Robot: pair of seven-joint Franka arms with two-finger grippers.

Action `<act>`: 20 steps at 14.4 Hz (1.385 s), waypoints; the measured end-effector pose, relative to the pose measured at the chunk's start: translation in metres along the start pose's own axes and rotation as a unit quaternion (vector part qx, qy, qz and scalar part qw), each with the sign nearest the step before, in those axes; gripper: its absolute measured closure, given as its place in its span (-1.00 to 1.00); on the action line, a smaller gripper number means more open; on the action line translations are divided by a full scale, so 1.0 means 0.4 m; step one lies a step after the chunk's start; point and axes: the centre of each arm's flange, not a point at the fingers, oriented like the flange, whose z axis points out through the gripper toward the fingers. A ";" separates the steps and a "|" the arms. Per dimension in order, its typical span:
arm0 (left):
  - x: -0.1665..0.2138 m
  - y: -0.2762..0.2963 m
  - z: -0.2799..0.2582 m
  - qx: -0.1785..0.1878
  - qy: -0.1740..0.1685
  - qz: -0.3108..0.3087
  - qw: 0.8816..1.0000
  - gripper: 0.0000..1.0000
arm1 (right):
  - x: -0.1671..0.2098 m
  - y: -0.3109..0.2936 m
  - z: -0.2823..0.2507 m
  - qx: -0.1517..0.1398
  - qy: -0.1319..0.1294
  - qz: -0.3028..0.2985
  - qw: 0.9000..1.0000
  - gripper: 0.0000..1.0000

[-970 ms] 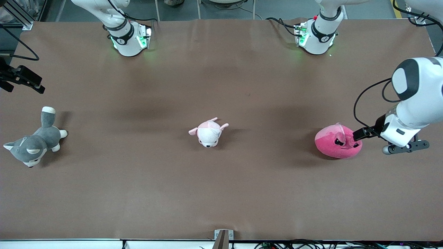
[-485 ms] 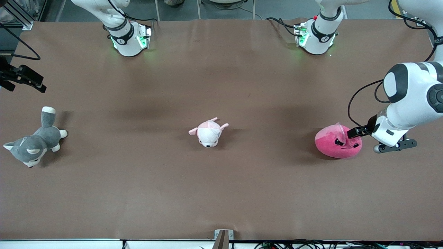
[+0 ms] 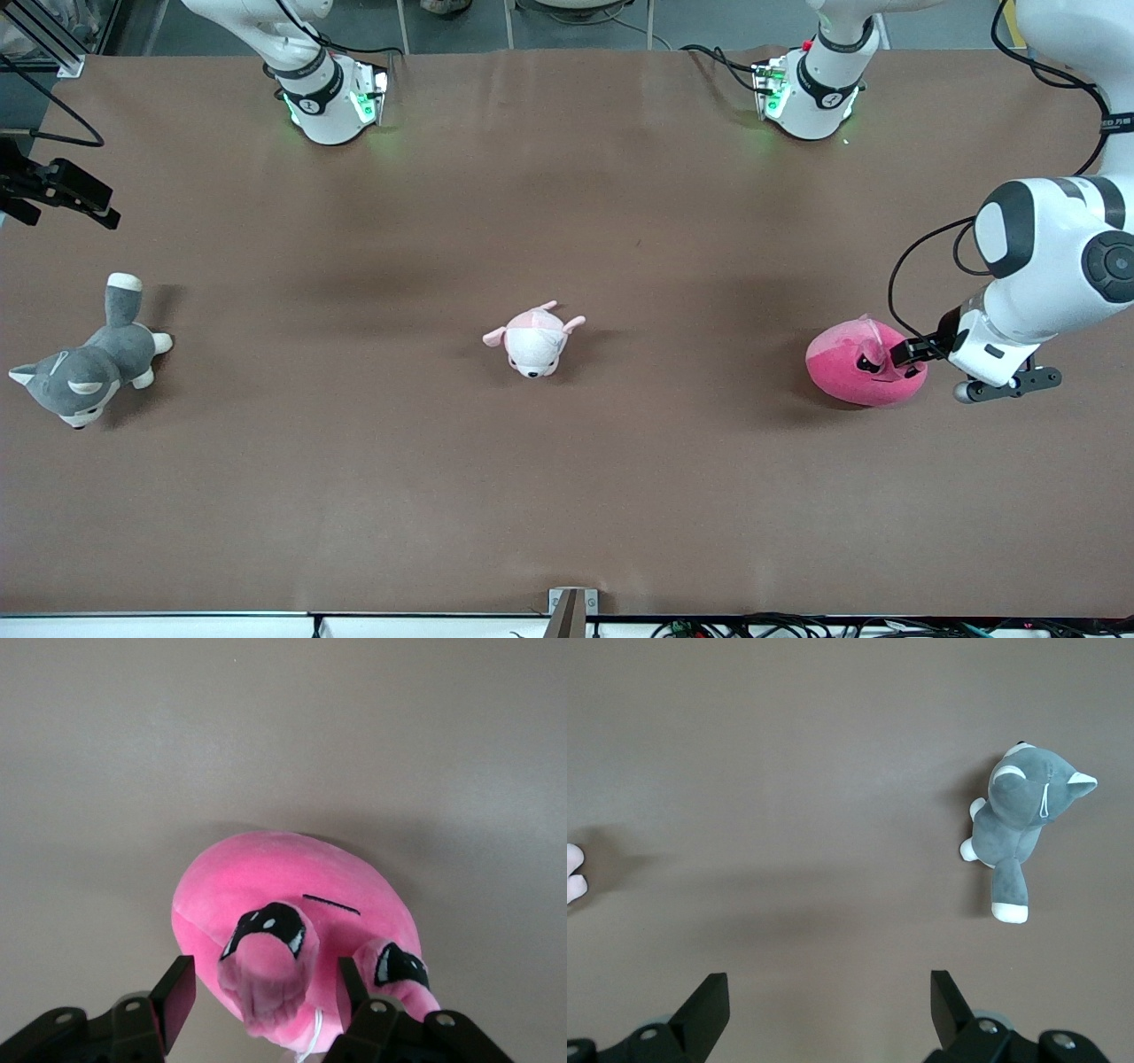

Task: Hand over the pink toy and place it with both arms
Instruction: 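Reach the left gripper to the large pink plush and grasp it, then lift the pink plush with the left gripper while the right gripper approaches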

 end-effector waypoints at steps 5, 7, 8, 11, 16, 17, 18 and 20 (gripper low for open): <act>0.002 0.002 0.018 0.000 -0.004 -0.003 1.000 0.21 | -0.001 0.001 -0.001 0.000 0.000 0.000 1.000 -1.00; 0.003 0.004 0.015 0.000 -0.003 -0.006 1.000 0.66 | -0.001 0.001 -0.001 0.000 0.000 0.000 1.000 -1.00; 0.004 0.007 0.012 -0.001 -0.001 -0.007 1.000 0.75 | -0.001 0.001 -0.001 0.000 0.000 0.000 1.000 -1.00; 0.002 0.041 -0.025 -0.006 0.011 0.001 1.000 0.81 | -0.001 0.000 -0.002 0.000 0.000 0.000 1.000 -1.00; -0.033 0.173 -0.181 -0.046 0.002 0.016 0.999 0.81 | -0.006 -0.001 -0.011 0.000 0.003 0.000 1.000 -1.00; -0.040 0.199 -0.222 -0.061 -0.008 0.009 0.998 0.81 | -0.007 -0.001 -0.013 0.000 0.003 -0.001 1.000 -1.00; -0.046 0.230 -0.262 -0.071 -0.014 0.004 0.997 0.81 | -0.009 -0.001 -0.013 0.000 0.002 -0.001 1.000 -1.00; -0.072 0.329 -0.339 -0.081 -0.017 0.001 0.997 0.81 | -0.010 -0.003 -0.011 0.000 -0.001 -0.001 1.000 -1.00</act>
